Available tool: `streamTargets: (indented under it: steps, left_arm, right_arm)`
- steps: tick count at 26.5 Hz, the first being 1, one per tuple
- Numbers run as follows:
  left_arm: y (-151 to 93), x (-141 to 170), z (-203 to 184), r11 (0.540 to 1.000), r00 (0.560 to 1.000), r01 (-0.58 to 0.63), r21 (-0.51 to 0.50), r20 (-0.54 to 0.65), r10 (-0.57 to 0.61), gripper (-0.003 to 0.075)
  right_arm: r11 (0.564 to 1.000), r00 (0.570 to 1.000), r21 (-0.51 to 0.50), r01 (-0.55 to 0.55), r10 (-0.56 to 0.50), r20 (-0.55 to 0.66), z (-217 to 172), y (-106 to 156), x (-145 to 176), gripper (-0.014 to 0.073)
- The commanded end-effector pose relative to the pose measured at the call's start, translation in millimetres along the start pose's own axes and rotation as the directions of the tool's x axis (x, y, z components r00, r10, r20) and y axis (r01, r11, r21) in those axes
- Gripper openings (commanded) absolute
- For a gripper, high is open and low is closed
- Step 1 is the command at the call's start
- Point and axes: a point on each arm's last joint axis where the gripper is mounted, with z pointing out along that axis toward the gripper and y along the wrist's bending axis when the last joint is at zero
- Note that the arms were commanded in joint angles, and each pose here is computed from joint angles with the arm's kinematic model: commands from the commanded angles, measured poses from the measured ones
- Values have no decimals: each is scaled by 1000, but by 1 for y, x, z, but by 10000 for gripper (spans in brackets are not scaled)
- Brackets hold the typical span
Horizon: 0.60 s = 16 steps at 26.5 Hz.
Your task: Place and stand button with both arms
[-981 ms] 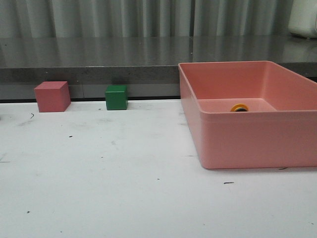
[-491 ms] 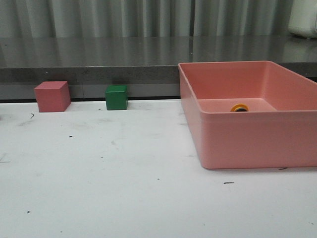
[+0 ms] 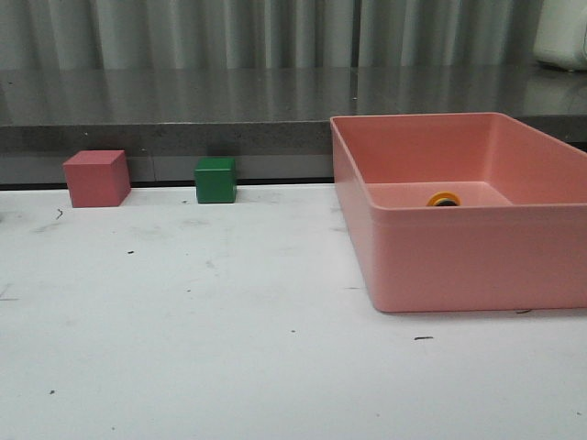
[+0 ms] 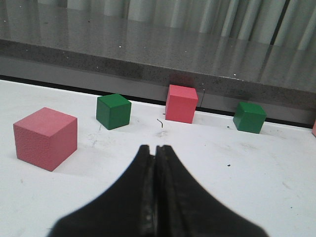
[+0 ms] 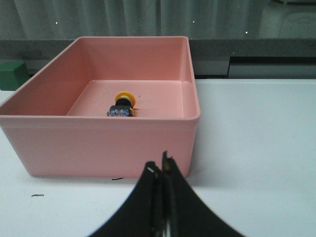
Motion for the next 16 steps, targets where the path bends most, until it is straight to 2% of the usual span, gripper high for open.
streamTargets:
  steps: [1,5,10,13,16]
  left_arm:
    - [-1,-6,-1,1000,994,10,18,113,-12,-20]
    - [-2,-14,-3,999,979,7,32,206,-14,-20]
    - [-5,-36,-9,998,917,-2,62,399,-23,-20]
    - [-8,-55,-15,998,896,-5,69,442,-26,-20]
    - [-11,-74,-19,998,898,-5,69,438,-26,-20]
  right_arm:
    - [1000,989,15,6,-8,146,-2,-1,-14,-68]
    - [1000,981,17,5,-8,195,-4,-1,-22,-68]
    - [1000,966,12,7,-10,258,-12,1,-45,-68]
    - [1000,951,6,9,-10,308,-20,3,-67,-68]
    - [1000,937,0,12,-11,349,-31,5,-91,-68]
